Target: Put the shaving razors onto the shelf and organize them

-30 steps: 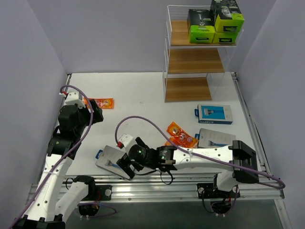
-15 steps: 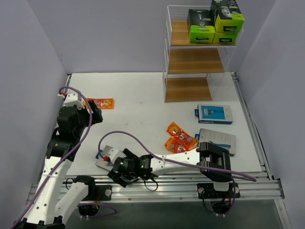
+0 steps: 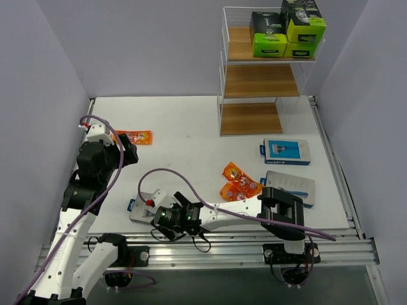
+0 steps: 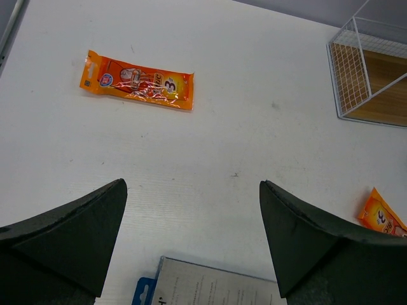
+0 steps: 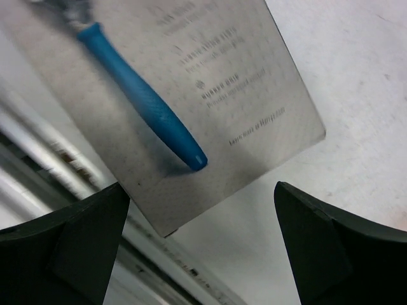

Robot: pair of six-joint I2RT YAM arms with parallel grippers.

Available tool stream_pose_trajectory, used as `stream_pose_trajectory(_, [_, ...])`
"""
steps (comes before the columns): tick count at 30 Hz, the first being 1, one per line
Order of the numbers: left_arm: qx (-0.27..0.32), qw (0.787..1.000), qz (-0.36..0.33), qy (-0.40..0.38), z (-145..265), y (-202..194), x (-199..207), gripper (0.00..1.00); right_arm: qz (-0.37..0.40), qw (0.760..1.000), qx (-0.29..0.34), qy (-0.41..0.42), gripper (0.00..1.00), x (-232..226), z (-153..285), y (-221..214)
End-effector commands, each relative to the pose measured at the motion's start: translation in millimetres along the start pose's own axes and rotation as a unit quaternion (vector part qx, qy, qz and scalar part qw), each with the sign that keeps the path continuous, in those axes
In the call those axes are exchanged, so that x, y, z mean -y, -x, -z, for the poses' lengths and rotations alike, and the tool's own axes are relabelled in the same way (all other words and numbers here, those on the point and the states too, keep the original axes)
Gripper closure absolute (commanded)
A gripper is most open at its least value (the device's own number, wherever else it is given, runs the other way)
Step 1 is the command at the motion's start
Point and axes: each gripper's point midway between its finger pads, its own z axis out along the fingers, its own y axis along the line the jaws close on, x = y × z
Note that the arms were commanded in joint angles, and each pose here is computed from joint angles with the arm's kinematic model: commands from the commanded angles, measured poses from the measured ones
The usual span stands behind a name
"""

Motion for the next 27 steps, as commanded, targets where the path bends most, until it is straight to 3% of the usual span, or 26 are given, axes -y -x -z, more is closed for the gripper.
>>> stream_pose_trajectory(1, [0.015,1.000,0.002,-0.018,4.7,10.9,8.0,0.06,-0.069,0.994,-0.020,-0.081,0.09,64.4,-9.4,-10.2])
stream_pose_trajectory(8, [0.014,1.000,0.001,-0.024,4.7,10.4,9.8,0.06,-0.201,0.974,0.032,-0.097,0.11,126.6,-6.7,20.3])
stream_pose_trajectory(18, [0.012,0.999,0.001,-0.030,3.4,8.5,12.0,0.06,-0.184,0.981,0.037,-0.057,0.14,87.0,1.4,20.3])
stream_pose_trajectory(27, [0.011,0.999,0.000,-0.031,3.7,8.7,12.5,0.06,-0.166,0.981,0.089,-0.034,0.19,34.3,24.8,45.1])
